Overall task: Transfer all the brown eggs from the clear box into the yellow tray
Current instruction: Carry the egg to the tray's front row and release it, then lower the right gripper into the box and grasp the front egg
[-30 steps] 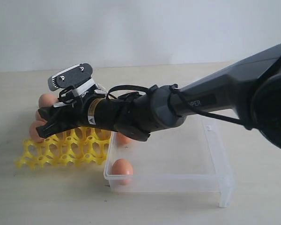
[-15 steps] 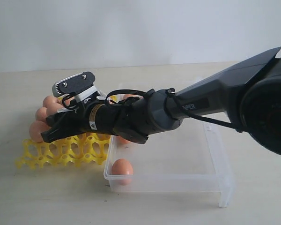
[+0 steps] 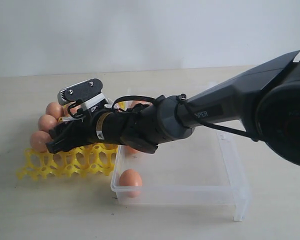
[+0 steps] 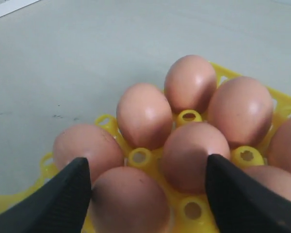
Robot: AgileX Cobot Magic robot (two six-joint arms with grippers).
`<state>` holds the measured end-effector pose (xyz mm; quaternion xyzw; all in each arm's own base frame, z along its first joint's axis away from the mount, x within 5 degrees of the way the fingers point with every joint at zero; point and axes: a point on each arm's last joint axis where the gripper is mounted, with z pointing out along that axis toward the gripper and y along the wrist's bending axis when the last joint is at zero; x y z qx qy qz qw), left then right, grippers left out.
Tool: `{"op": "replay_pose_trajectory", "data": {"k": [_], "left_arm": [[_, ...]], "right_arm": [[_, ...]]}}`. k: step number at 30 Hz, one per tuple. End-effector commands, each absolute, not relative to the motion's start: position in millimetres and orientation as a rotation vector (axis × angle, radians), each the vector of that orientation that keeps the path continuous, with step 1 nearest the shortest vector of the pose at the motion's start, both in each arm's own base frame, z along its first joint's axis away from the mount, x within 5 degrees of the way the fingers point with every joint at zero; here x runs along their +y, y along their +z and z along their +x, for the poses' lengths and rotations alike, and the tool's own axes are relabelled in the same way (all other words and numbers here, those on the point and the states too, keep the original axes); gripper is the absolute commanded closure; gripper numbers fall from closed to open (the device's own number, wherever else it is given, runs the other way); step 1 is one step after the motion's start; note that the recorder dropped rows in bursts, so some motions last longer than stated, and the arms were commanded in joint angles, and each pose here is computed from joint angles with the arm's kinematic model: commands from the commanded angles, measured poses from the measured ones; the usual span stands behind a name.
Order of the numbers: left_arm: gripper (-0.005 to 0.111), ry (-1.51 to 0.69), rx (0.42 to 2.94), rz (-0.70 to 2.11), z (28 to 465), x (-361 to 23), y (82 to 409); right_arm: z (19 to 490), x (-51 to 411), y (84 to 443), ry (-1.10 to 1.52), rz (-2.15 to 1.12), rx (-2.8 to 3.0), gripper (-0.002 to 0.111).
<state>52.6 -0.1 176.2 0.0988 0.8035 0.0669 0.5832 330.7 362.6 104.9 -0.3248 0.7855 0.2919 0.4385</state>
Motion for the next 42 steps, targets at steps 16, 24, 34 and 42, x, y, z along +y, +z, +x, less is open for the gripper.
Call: {"op": "replay_pose_trajectory", "data": {"k": [16, 24, 34, 42], "left_arm": [[0.107, 0.152, 1.861, 0.225, 52.4, -0.2, 178.3], [0.107, 0.152, 1.861, 0.225, 52.4, -0.2, 178.3], [0.107, 0.152, 1.861, 0.225, 52.4, -0.2, 178.3], [0.107, 0.152, 1.861, 0.225, 52.4, -0.2, 178.3]], "right_arm": [[278.7, 278.2, 218.1, 0.105, -0.78, 2.752, 0.051], [272.6, 289.3, 196.4, 0.258, -0.875, 2.849, 0.051], [278.6, 293.7, 163.2, 0.219, -0.879, 2.9, 0.051], [282.7, 299.8, 139.3, 0.239, -0.88, 2.906, 0.051]]}}
